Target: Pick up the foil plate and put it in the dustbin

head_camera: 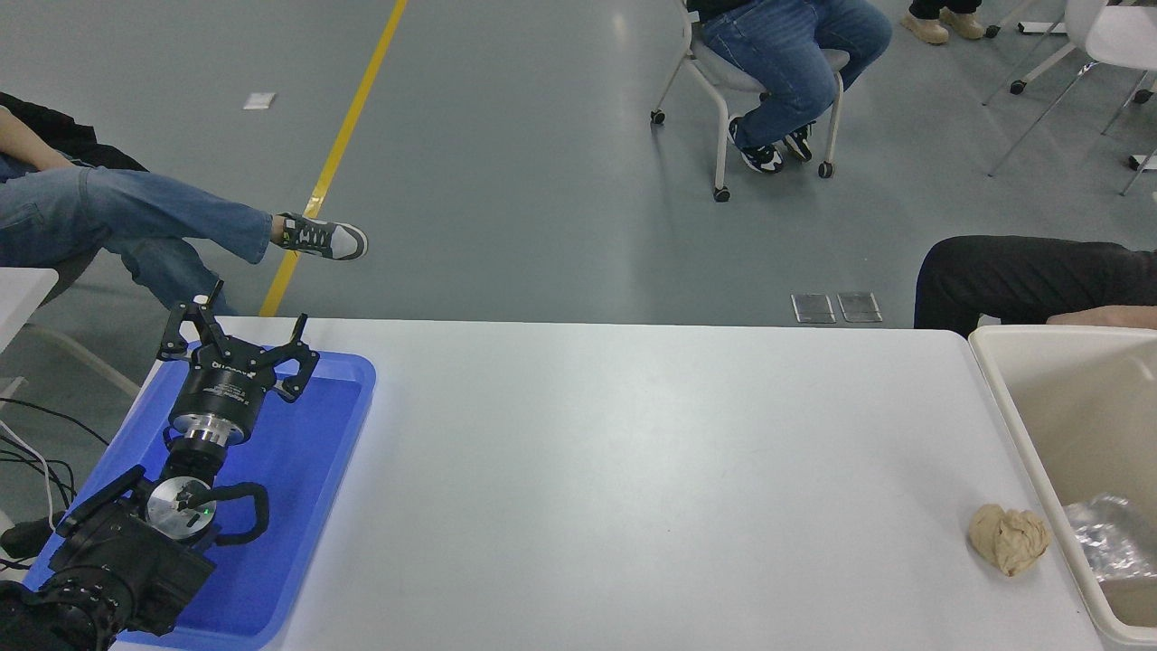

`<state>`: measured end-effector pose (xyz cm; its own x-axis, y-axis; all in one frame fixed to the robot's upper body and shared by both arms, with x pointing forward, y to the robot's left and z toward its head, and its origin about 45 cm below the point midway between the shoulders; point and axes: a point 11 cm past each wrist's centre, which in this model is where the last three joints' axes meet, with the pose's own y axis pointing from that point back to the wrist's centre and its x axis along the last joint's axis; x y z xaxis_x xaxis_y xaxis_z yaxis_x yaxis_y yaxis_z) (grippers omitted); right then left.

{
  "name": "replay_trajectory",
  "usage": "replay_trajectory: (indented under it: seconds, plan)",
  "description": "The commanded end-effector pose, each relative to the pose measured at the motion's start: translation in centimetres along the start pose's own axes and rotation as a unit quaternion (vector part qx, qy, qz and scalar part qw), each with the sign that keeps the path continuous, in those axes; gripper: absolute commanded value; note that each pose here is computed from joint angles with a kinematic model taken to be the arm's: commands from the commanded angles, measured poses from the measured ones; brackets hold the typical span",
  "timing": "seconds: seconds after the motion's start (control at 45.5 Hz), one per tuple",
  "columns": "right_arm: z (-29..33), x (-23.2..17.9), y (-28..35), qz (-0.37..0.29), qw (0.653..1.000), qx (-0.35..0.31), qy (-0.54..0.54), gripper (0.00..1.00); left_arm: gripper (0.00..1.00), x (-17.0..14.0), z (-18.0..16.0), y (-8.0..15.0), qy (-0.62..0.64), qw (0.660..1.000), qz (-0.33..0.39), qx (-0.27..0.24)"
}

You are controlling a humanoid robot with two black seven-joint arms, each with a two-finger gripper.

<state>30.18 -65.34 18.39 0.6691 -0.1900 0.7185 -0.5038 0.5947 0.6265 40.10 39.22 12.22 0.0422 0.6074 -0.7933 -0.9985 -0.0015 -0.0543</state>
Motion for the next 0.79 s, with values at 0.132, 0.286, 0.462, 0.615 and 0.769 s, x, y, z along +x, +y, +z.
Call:
replay_trajectory:
  seconds: [0.132,0.286,0.462,0.615,0.769]
  plan:
    - [-7.0,1.7,1.7,-0.054,0.993,0.102,-0.036,1.00,1.00,-0.2,-0.2,-0.1,0.002,1.000,-0.002,0.001]
    - [-10.9,1.0,3.5,-0.089,0.983,0.158,-0.021,1.00,1.00,-0.2,-0.2,-0.2,0.002,1.000,-0.003,0.001]
    - [-15.1,0.7,6.4,-0.131,0.966,0.223,-0.007,1.00,1.00,-0.2,-0.3,-0.2,0.002,1.000,-0.003,0.002]
    - [-16.7,1.6,8.1,-0.165,0.956,0.244,0.009,1.00,1.00,-0.2,-0.3,-0.2,0.002,1.000,-0.003,0.002]
    - [-18.6,2.9,11.1,-0.192,0.941,0.276,0.028,1.00,1.00,-0.2,-0.2,-0.1,0.002,1.000,-0.001,0.001]
